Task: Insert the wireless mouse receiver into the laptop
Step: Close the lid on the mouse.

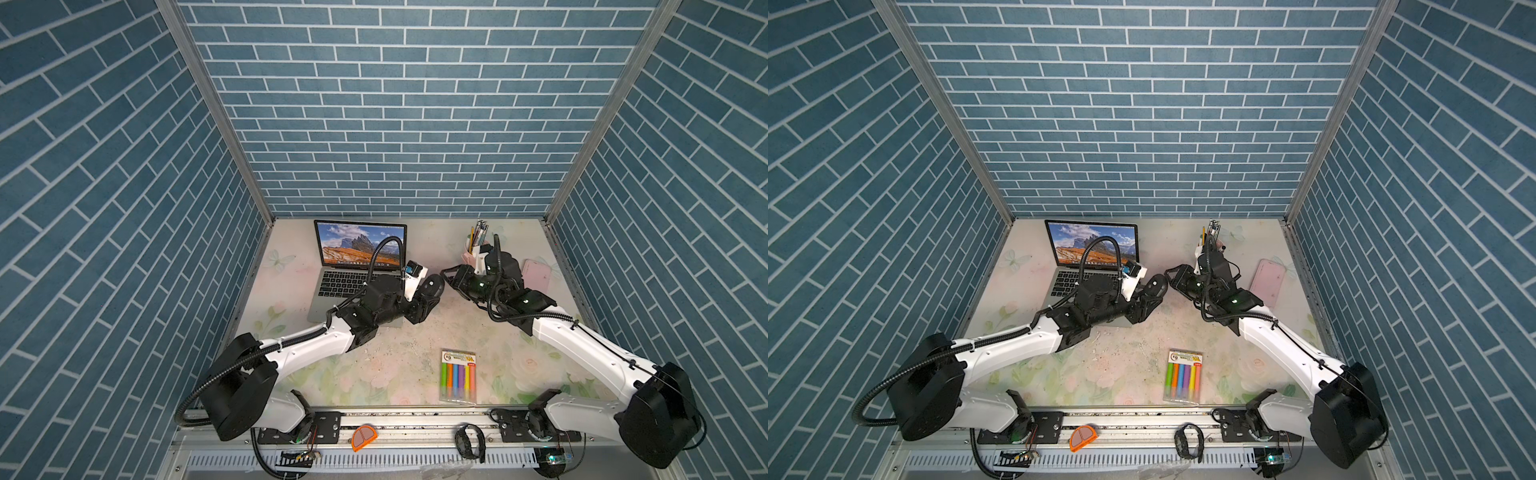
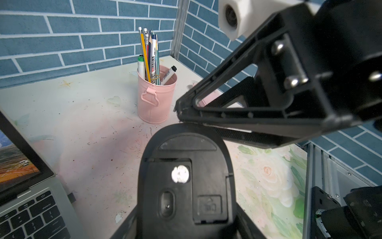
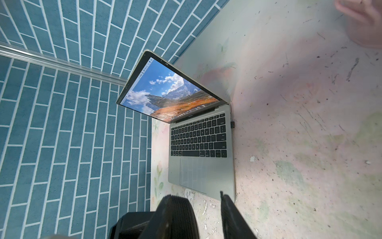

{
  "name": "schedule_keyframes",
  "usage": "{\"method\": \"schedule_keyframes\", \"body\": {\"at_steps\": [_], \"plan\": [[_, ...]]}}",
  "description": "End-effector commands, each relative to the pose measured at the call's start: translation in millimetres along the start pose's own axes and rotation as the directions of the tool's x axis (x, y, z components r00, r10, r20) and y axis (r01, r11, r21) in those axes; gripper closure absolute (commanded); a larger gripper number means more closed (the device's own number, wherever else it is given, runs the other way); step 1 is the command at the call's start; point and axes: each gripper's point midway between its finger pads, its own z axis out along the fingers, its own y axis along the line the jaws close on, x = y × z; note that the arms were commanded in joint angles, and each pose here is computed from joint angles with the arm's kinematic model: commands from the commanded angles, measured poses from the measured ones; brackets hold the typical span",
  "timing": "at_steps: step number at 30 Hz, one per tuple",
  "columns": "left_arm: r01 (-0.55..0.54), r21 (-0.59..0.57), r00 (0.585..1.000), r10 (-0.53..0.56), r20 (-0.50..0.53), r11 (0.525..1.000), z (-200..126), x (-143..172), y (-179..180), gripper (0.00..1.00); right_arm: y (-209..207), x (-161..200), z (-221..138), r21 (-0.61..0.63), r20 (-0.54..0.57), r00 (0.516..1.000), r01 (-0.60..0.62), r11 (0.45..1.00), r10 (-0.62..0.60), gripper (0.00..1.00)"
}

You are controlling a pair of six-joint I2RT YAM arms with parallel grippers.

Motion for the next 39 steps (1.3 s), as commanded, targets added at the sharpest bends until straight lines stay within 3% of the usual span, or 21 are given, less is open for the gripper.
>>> {"method": "schedule_keyframes", "body": {"at_steps": [1,18,28,39], "plan": [[0.020,0.027,0.998,-0.022,0.064,0.999,3,-23,-5,0.65,-1,3,5,-0.014,-0.016,0.999,-0.047,0.999,0.047,0.63],[0.039,0.042,0.995,-0.042,0.087,0.998,12,-37,-8,0.71,-9,17,13,-0.003,-0.064,0.996,-0.066,0.998,0.066,0.72],[0.033,0.027,0.997,-0.035,0.075,0.999,9,-32,-6,0.71,-24,8,-4,0.068,0.023,0.998,-0.065,0.996,0.064,0.72],[0.027,0.025,0.999,-0.028,0.045,0.999,10,-20,-4,0.71,-16,-5,-26,0.062,0.103,0.993,-0.063,0.996,0.056,0.48]]}}
